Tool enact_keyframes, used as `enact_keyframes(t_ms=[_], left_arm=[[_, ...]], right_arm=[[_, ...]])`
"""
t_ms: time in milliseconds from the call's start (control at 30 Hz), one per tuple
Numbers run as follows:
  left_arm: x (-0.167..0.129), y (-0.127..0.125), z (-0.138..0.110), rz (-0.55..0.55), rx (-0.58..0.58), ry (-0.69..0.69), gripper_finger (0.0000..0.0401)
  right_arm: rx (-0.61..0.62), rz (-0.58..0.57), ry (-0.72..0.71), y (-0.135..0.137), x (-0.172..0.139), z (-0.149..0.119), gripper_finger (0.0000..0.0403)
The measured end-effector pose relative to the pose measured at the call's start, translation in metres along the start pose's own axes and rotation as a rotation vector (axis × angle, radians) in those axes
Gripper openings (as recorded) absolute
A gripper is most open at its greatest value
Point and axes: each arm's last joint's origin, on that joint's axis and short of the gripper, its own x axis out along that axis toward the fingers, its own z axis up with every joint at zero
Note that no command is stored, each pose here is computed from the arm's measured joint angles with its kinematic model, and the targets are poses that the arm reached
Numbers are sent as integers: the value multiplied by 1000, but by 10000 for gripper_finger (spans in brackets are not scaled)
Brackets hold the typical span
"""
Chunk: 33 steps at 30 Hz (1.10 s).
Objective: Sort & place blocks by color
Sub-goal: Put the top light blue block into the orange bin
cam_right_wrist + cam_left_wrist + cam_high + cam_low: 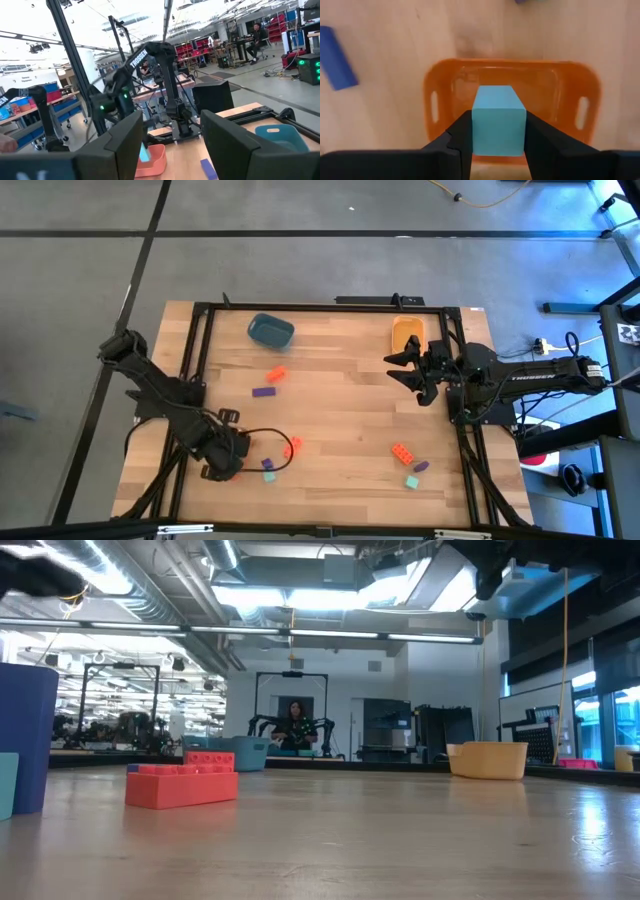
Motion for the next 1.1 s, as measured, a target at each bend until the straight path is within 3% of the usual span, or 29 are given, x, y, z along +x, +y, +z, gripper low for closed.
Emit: enact_keyframes(t_ms=[267, 633, 867, 1100], left_arm=[[30, 9, -16, 3, 80, 67, 123], [37, 12, -18, -5, 81, 79, 124], [37, 12, -17, 13, 50, 65, 184], [32, 12, -14, -26, 17, 74, 202]], right_arm=[[1, -2, 6, 0, 0, -1, 203], [1, -4, 7, 0, 0, -1, 203], [0, -4, 7, 0, 0, -1, 203], [0, -4, 7, 0, 0, -1, 203]])
